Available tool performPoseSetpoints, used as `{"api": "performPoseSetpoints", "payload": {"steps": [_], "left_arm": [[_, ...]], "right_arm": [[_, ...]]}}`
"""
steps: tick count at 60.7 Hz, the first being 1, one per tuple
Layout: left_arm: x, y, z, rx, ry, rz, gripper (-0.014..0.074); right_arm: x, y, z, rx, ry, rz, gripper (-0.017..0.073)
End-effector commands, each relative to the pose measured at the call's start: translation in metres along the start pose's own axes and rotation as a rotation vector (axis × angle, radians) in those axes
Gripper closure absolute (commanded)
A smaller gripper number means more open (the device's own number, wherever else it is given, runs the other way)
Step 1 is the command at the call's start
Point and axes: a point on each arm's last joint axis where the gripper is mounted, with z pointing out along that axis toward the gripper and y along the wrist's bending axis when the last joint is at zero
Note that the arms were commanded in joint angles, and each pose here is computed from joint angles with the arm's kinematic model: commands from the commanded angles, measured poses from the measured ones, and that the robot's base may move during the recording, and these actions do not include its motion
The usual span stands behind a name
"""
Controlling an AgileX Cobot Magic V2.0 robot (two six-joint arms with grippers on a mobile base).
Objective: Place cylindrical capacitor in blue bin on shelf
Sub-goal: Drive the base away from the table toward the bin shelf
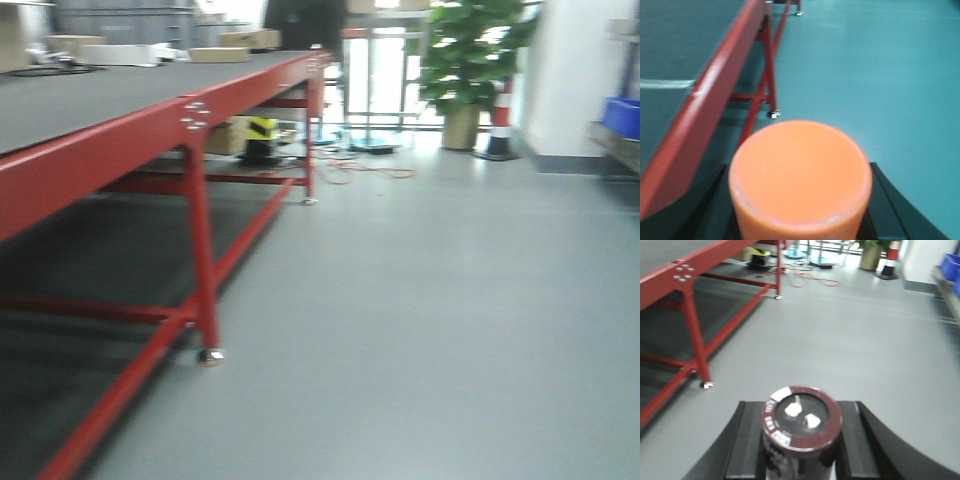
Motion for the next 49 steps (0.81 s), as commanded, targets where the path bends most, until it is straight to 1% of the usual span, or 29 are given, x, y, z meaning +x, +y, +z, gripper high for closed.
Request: {"api": "performPoseSetpoints", "payload": {"steps": [1,49], "left_arm": [[-0.0028,-0.0009,-0.0013,0.008,-0.033,0.001,0.0704],[-0.0028,-0.0009,-0.0013,0.008,-0.033,0.001,0.0704]], "right_arm": [[-0.0053,-0.0007,-0.0018,0.009,-0.039,-0.011,0.0701],[-0.0053,-0.0007,-0.0018,0.009,-0.039,-0.011,0.0701]]}}
